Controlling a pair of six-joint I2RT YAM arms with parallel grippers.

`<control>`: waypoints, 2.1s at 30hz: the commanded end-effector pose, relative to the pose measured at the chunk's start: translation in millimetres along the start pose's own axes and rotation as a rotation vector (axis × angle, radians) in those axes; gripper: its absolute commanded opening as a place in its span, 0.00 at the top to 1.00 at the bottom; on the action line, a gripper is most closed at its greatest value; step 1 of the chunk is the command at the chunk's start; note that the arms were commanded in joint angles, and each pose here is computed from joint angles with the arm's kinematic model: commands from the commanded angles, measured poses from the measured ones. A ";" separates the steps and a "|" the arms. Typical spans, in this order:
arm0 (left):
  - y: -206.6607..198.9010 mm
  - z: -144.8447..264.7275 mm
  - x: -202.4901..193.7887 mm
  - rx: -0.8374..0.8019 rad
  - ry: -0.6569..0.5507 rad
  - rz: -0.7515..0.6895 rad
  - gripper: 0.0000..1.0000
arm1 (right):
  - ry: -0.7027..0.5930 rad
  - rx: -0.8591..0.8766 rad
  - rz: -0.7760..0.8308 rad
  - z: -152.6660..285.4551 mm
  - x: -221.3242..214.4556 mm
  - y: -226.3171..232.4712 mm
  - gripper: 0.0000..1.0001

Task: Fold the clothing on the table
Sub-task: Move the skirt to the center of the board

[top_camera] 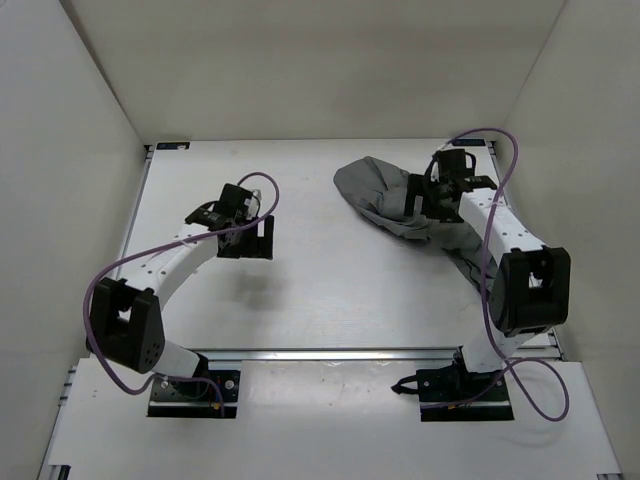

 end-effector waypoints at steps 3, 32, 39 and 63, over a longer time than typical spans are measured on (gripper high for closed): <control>5.7 14.5 10.3 -0.022 -0.141 0.035 0.01 | -0.097 0.005 0.010 -13.5 36.4 25.7 0.01; 28.8 5.4 23.7 -0.106 -0.123 0.080 0.01 | -0.079 0.271 0.168 -78.3 87.5 161.0 0.99; 42.3 58.5 45.8 -0.074 -0.340 0.139 0.01 | -0.300 0.601 0.455 59.2 85.1 264.7 1.00; -2.3 78.0 33.5 -0.267 -0.545 0.084 0.01 | 0.068 0.514 0.004 -6.0 -50.1 14.8 1.00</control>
Point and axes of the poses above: each gripper's point midway between its finger pads, its own z axis back along the fingers, its own y axis along the line the jaws close on, x = y × z, the point moved 8 cm from there along z, back along the fingers, and after that the axes turned 15 degrees about -z, right-handed, at the moved point
